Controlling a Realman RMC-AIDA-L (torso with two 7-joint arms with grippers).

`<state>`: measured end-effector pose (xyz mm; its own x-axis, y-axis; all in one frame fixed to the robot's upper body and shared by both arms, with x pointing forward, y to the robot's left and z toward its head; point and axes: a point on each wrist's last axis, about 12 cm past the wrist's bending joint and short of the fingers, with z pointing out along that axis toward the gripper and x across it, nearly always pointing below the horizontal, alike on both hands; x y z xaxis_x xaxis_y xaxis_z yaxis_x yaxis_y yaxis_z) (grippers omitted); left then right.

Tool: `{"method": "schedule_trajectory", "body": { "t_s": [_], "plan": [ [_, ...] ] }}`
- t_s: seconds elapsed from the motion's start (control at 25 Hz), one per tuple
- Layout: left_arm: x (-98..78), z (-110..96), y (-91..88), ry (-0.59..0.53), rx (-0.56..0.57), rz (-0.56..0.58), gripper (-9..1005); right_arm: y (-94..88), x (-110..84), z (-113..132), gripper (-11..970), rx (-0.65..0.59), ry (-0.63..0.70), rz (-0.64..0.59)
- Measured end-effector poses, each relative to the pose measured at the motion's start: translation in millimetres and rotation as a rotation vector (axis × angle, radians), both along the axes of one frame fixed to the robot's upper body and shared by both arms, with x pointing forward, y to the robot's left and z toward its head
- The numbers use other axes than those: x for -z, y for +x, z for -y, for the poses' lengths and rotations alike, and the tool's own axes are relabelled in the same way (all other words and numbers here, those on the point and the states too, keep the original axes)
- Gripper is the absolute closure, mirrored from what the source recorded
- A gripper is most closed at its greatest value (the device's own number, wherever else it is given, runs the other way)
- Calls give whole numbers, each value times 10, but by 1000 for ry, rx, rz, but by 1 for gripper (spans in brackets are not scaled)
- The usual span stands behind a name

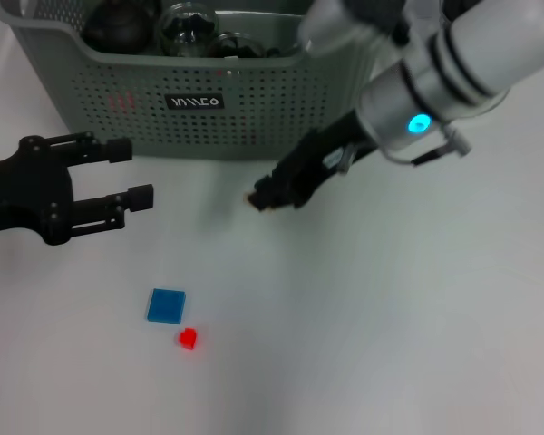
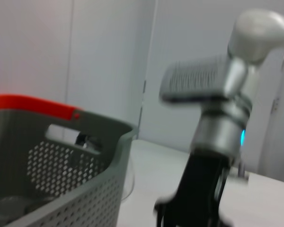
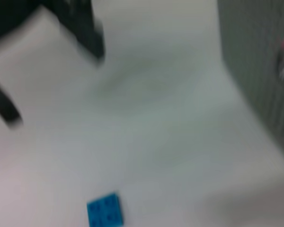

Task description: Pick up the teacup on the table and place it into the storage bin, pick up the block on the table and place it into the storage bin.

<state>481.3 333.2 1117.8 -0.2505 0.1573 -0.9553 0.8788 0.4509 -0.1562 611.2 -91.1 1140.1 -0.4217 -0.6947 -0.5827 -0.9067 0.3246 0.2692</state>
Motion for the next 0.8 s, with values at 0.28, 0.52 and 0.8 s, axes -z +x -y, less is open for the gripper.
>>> {"method": "schedule_trajectory", "body": {
  "t_s": [0.28,0.52,0.8],
  "plan": [
    [23,-43,-42,1,-19,-11,320,119,-874,123,783,37,127,-36],
    [20,-8,-23,-7,-9,-13,320,255,-1656,248,784,105,308,56],
    [28,85,24,-20,23,-24,319,691,-1527,121,784,292,297,245]
  ]
}}
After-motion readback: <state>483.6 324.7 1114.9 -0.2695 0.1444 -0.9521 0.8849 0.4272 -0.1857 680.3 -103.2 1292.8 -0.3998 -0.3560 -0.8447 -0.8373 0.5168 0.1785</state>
